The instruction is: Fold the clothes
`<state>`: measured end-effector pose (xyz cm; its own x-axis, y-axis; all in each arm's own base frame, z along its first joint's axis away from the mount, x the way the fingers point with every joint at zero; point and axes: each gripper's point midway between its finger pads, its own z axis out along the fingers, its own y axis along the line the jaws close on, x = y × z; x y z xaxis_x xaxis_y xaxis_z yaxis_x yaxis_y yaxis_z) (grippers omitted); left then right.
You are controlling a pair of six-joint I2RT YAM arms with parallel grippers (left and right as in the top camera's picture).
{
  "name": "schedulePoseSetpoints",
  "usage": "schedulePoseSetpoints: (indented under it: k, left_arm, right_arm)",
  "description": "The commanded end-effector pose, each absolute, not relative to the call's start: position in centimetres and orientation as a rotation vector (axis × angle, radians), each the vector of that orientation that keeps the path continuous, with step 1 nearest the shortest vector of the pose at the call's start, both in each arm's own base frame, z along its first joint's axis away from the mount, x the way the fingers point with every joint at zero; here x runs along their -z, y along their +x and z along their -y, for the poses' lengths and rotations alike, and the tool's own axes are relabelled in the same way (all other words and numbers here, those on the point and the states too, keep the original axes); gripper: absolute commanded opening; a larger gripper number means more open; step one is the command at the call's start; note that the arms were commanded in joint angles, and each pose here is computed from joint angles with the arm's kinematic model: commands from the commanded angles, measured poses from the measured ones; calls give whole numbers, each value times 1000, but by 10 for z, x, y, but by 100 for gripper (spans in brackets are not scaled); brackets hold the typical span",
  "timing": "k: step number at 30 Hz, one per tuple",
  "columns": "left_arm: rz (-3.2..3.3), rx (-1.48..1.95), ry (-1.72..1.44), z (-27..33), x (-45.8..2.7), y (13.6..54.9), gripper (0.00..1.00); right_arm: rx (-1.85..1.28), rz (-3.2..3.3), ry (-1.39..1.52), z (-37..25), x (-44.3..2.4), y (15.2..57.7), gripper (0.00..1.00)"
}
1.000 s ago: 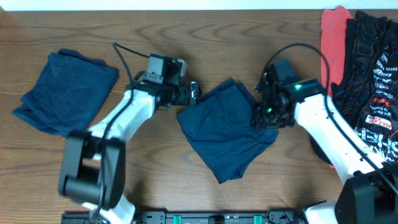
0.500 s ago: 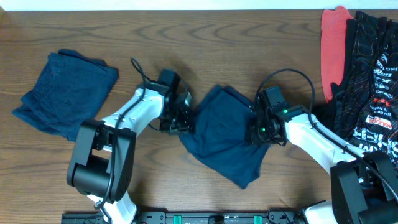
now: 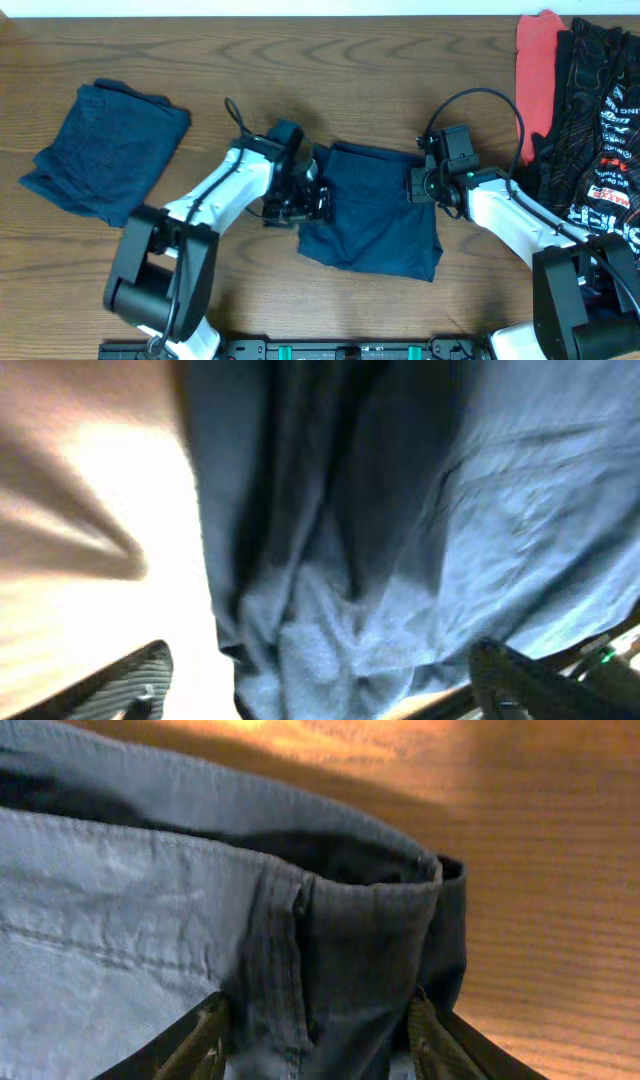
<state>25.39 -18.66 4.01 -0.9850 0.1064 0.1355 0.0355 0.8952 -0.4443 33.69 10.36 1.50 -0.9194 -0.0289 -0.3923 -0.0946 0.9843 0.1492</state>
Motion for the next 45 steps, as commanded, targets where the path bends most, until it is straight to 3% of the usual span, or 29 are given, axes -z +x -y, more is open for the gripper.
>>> schedulePoseSetpoints:
  k: [1,7,26,28,30,32,33,34,35,38,39,41,45]
  left_arm:
    - [3000,-706,-75,175,-53,277,98]
    - [3123,-820,-246,186,-57,310,98]
    - [3061,-931,-346,218,-2,325,99]
    - [3050,-929,-381,225,-1,320,91]
    - [3046,-933,-414,231,-2,317,74]
    - [3054,-943,-430,234,-3,319,47]
    - [3061,-949,-434,235,-4,321,27]
    - [3071,-949,-429,233,-5,324,13]
    - [3083,-947,-421,231,-7,327,7]
    - [3133,-937,-374,217,-19,339,6]
    - [3206,-862,-332,200,-29,350,6]
    - [3318,-719,-267,172,-45,362,6]
    - [3533,-490,-115,118,-91,381,6]
  right_arm:
    - [-188,-2751,-116,-96,-9,334,57]
    - [-188,-2752,-115,-96,-9,333,57]
    - [-183,-2776,-115,-95,-6,328,57]
    - [-182,-2776,-115,-94,-6,328,57]
    - [-182,-2777,-115,-94,-6,328,57]
    - [-182,-2780,-115,-94,-6,327,57]
    - [-181,-2782,-115,-94,-6,327,58]
    - [-180,-2785,-115,-94,-6,326,58]
    - [-178,-2788,-116,-94,-5,326,58]
    - [-174,-2799,-116,-93,-4,323,58]
    - [-173,-2801,-120,-92,-4,323,49]
    - [-172,-2795,-115,-90,-8,323,41]
    - [-174,-2751,-71,-80,-25,328,45]
